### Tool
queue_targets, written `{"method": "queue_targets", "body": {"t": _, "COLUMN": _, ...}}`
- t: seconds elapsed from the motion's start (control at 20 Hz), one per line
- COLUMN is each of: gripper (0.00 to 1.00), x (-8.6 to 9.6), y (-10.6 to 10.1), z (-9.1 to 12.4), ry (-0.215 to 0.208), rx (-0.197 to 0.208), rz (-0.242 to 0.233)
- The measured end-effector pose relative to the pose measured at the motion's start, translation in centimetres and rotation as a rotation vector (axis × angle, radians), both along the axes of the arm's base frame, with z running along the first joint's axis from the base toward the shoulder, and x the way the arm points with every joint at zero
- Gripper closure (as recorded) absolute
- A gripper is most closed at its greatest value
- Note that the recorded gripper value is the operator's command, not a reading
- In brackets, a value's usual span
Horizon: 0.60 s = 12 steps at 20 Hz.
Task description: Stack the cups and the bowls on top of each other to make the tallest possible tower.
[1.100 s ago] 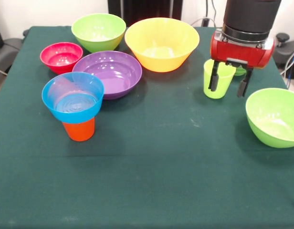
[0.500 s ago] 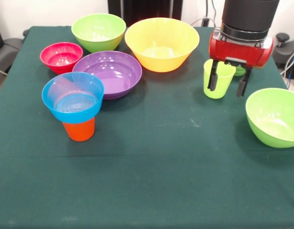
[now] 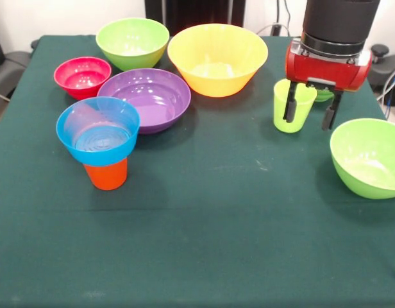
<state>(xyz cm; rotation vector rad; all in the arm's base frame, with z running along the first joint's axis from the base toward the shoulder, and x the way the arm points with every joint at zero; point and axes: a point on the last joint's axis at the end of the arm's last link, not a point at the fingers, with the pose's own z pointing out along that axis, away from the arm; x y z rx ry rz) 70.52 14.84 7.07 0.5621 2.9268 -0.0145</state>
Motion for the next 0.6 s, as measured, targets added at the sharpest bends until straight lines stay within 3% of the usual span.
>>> {"method": "queue_targets", "body": {"t": 0.6, "gripper": 0.0, "x": 0.1, "y": 3.2, "z": -0.9, "ry": -0.003, "rx": 0.005, "rz": 0.038}}
